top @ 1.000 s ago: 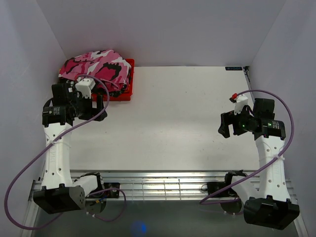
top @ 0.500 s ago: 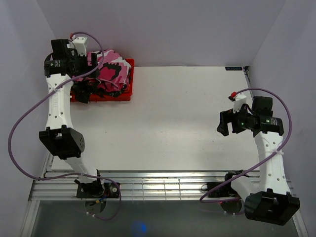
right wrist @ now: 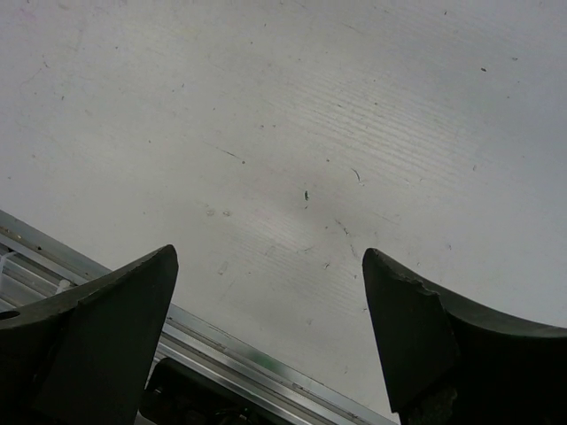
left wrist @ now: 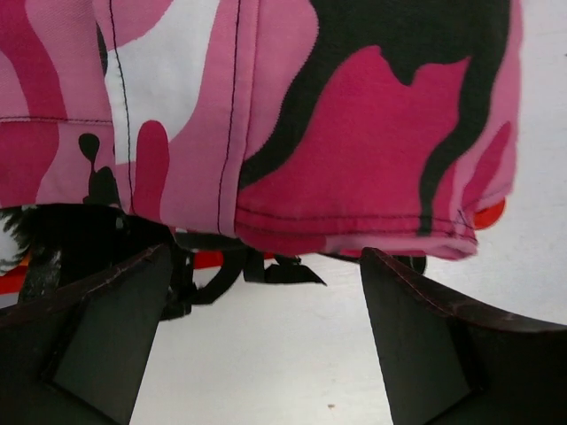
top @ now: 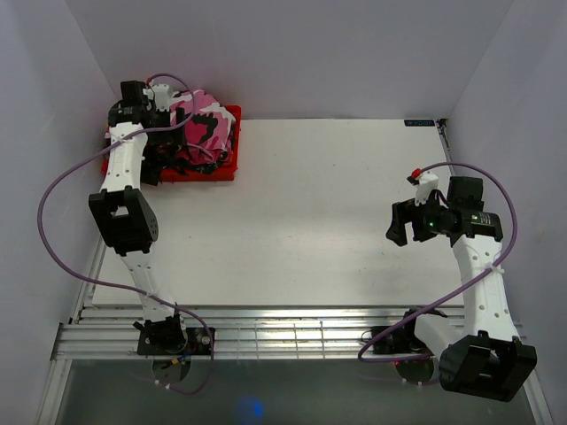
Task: Fold and stack the trousers
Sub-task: Grab the trousers from the pile
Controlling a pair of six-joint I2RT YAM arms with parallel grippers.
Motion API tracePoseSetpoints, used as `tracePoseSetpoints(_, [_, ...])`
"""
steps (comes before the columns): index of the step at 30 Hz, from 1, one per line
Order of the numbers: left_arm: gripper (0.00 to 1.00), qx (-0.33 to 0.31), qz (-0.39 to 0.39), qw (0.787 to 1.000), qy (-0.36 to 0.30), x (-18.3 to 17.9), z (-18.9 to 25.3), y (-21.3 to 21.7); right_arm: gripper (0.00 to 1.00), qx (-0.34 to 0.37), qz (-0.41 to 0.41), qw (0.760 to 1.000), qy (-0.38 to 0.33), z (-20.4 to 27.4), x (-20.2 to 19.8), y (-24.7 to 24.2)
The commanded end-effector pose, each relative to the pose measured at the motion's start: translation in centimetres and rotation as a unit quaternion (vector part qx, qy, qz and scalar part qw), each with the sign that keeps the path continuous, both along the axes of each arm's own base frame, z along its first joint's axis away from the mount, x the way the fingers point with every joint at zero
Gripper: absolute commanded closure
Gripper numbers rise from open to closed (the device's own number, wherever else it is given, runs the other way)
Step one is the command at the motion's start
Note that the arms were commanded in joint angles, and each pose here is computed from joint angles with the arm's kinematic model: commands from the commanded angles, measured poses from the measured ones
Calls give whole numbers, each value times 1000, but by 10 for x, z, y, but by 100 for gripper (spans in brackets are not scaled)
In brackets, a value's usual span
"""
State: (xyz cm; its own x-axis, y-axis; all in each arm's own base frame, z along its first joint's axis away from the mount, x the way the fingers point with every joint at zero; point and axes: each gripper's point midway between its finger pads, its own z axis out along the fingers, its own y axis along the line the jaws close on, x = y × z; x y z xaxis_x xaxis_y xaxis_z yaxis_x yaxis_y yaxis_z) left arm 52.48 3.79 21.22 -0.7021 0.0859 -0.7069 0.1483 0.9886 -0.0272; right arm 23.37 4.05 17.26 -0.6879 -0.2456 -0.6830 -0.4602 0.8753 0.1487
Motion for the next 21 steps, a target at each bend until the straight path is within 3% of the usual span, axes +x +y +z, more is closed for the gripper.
tracePoseSetpoints(1, [2,21,3,999,-26,19,0,5,10,7,2,1000,-12,1,8,2])
tracePoseSetpoints(6, [6,29,6,998,-52,43,1,6,10,9,-1,1000,-6,-3,9,2])
tracePoseSetpoints(9, [16,30,4,998,-61,56,-2,4,10,12,-1,1000,-5,-4,9,3])
tracePoseSetpoints(12, [33,26,-3,997,-69,68,-3,-3,10,10,-2,1000,-3,-4,9,2])
tracePoseSetpoints(16, [69,10,-5,996,-92,77,12,-13,10,3,-6,1000,-10,-1,12,0])
tracePoseSetpoints(17, [85,5,-8,994,-105,77,24,-15,10,3,-6,1000,-11,0,12,-1])
tracePoseSetpoints(18, [94,3,-9,993,-122,79,35,-17,10,3,-5,1000,-11,0,12,-1])
tracePoseSetpoints(19, [100,2,-8,991,-134,79,46,-18,10,2,-5,1000,-14,1,12,-1])
tracePoseSetpoints(21, [100,2,-15,984,-176,75,83,-23,10,3,-4,1000,-15,2,13,0])
